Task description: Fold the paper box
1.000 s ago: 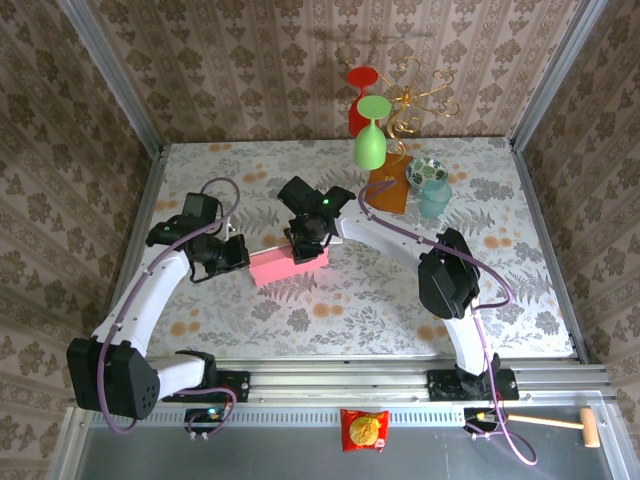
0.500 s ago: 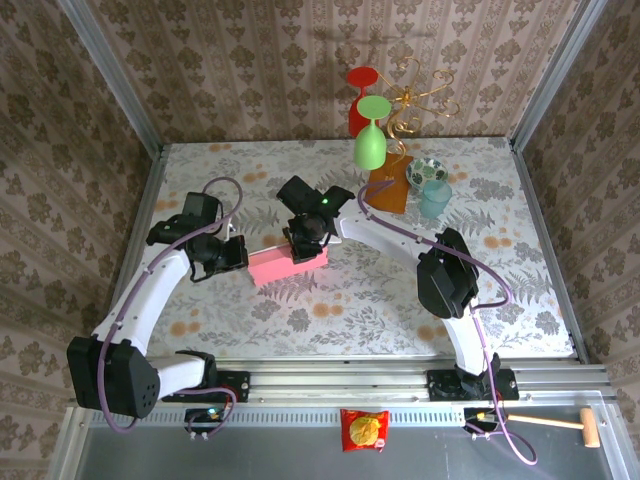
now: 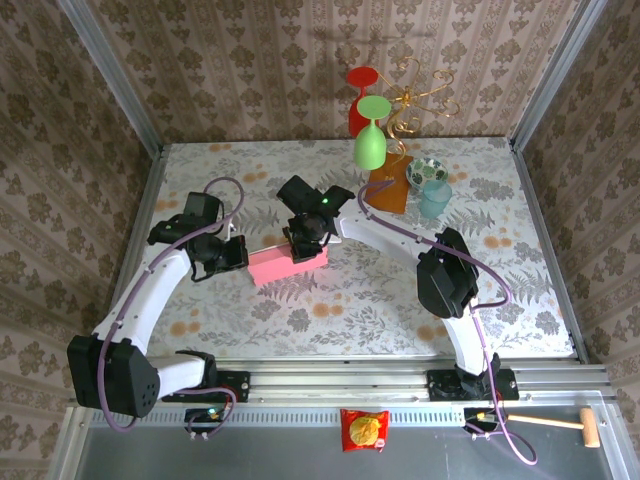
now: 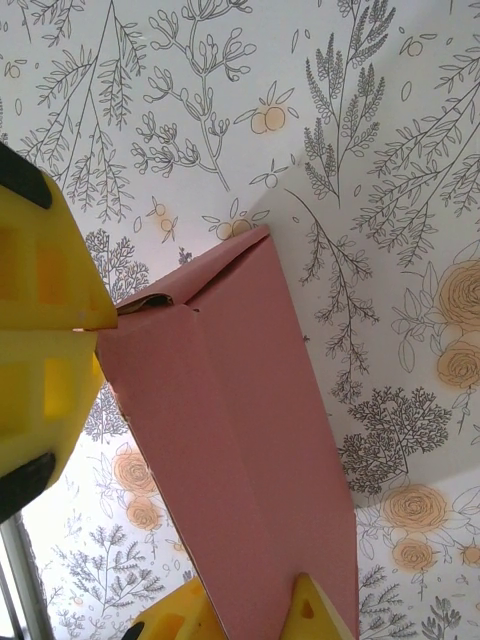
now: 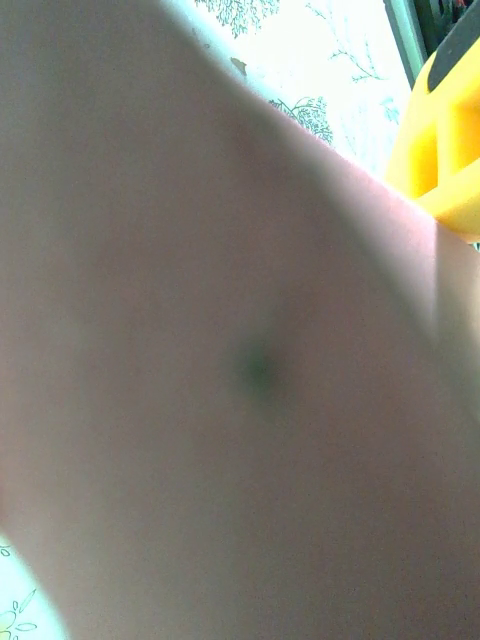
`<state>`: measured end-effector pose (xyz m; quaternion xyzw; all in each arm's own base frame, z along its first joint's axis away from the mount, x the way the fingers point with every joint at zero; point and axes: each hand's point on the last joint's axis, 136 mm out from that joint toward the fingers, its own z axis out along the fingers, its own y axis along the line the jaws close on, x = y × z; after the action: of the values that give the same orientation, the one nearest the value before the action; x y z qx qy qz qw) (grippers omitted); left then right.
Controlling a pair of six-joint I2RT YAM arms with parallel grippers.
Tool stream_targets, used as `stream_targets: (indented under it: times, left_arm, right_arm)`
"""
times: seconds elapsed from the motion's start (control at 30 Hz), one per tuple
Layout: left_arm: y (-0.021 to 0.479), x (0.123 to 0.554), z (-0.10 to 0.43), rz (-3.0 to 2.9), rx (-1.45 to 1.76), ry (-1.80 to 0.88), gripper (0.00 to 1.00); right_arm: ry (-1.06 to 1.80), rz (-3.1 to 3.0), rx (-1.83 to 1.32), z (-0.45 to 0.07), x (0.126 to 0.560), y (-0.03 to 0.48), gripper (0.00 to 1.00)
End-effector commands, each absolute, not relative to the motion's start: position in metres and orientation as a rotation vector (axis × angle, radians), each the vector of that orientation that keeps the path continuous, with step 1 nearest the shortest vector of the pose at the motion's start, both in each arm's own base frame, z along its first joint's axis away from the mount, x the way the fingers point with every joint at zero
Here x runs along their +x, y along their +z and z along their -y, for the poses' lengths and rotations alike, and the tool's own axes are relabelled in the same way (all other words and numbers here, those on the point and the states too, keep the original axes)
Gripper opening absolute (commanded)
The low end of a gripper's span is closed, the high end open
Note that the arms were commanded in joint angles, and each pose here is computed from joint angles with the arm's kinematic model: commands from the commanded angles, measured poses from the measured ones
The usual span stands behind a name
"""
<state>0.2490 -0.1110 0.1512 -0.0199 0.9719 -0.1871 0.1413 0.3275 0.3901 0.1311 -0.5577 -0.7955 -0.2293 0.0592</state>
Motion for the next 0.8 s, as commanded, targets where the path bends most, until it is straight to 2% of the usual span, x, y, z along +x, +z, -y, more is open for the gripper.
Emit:
stream_targets:
  times: [0.0,0.23,0.63,0.77]
  left_arm:
    - [0.116,0.229,0.088,-2.95,-0.099,-0.346,0.0]
    - [0.11,0.225,0.089,-2.964,-0.082,-0.313,0.0]
    - [0.111,0.228,0.09,-2.957,-0.071,-0.298,0.0]
    - [0.111,0.228,0.091,-2.959,-0.064,-0.296,0.0]
  right_arm:
    - [-0.567,2.406,-1.747,-0.38,0.326,0.106,0.37]
    - [-0.589,2.436,-1.736,-0.378,0.33,0.114,0.45]
    - [-0.747,2.542,-1.647,-0.367,0.346,0.157,0.65]
    - [-0.824,2.558,-1.618,-0.361,0.347,0.174,0.66]
